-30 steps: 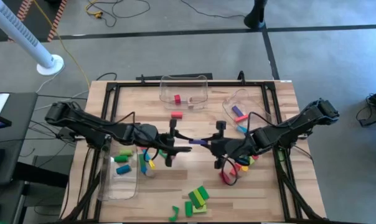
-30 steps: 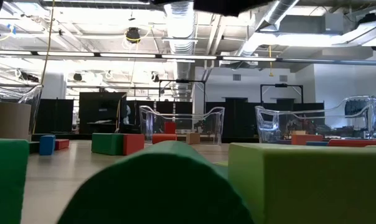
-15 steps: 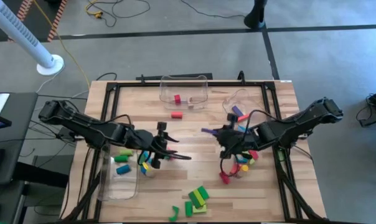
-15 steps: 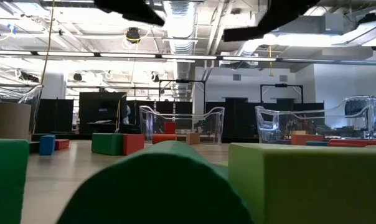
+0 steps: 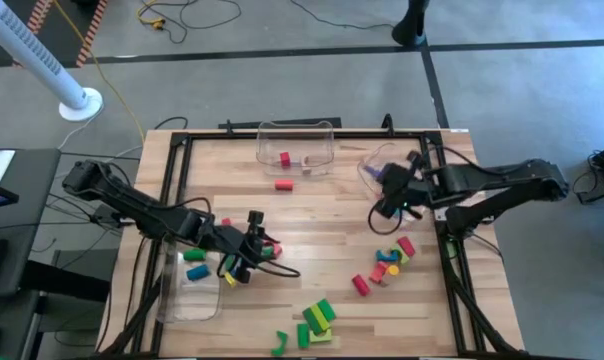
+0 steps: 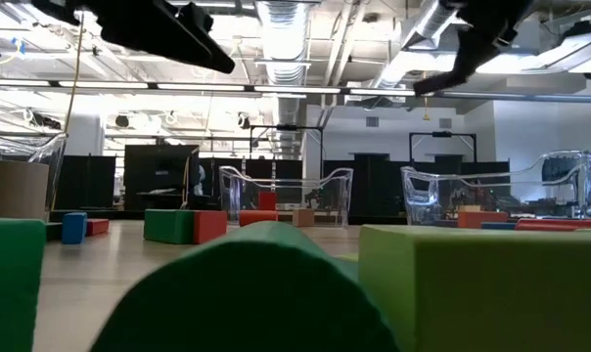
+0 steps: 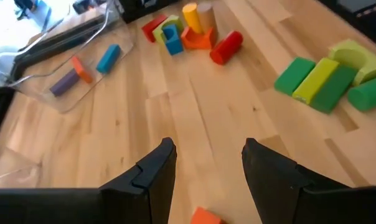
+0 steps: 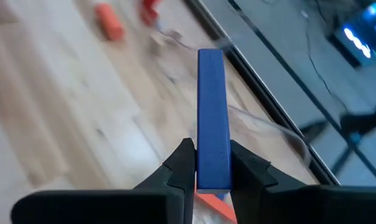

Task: Sort blocks by size
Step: Put the blue rectangular block into the right transparent bin

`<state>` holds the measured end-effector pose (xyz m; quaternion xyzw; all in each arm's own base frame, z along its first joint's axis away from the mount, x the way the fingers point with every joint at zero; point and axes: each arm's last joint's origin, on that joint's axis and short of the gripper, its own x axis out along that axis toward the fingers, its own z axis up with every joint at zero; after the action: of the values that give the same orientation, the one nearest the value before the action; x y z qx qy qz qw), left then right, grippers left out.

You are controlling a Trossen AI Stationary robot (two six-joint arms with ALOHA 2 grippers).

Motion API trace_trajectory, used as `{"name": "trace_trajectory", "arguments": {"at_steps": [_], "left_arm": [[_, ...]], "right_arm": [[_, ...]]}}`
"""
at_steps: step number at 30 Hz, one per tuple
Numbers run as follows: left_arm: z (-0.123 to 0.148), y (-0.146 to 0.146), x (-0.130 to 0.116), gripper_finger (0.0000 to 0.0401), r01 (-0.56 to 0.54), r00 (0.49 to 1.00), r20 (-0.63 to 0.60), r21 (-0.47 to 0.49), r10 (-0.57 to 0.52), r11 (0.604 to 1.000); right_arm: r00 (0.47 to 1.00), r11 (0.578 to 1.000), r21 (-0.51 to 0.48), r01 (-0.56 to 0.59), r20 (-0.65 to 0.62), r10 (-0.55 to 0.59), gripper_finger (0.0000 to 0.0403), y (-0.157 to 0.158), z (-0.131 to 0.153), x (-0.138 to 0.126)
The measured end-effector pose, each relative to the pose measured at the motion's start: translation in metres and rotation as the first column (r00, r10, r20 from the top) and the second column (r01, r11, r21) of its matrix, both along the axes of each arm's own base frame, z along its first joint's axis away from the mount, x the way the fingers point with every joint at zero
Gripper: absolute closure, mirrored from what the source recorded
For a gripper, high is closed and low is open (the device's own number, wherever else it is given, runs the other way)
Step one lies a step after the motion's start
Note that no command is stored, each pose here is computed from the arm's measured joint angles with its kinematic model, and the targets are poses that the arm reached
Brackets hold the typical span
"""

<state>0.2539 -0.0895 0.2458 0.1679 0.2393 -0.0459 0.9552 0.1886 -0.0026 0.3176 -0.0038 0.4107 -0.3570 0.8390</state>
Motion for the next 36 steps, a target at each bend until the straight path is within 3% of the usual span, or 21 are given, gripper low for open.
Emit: {"name": "trace_trajectory", "arguments": {"at_steps": [13,30,36], "left_arm": [[-0.029,-0.005,-0.012,0.0227,0.042,0.979,0.204,-0.078,-0.026,0.996],[-0.032,-0.004,-0.013,0.0227,0.041,0.98,0.198,-0.085,-0.024,0.996],[-0.032,-0.004,-0.013,0.0227,0.041,0.98,0.198,-0.084,-0.024,0.996]], "right_arm": [[0.97,0.97,0.133,0.203,-0.16,-0.181,0.0303,-0.049,-0.029,-0.015],[0.966,0.892,0.378,0.249,-0.165,-0.2,0.0302,-0.084,-0.079,-0.026],[0.968,0.82,0.517,0.247,-0.165,-0.187,0.0301,-0.089,-0.101,-0.034]]}}
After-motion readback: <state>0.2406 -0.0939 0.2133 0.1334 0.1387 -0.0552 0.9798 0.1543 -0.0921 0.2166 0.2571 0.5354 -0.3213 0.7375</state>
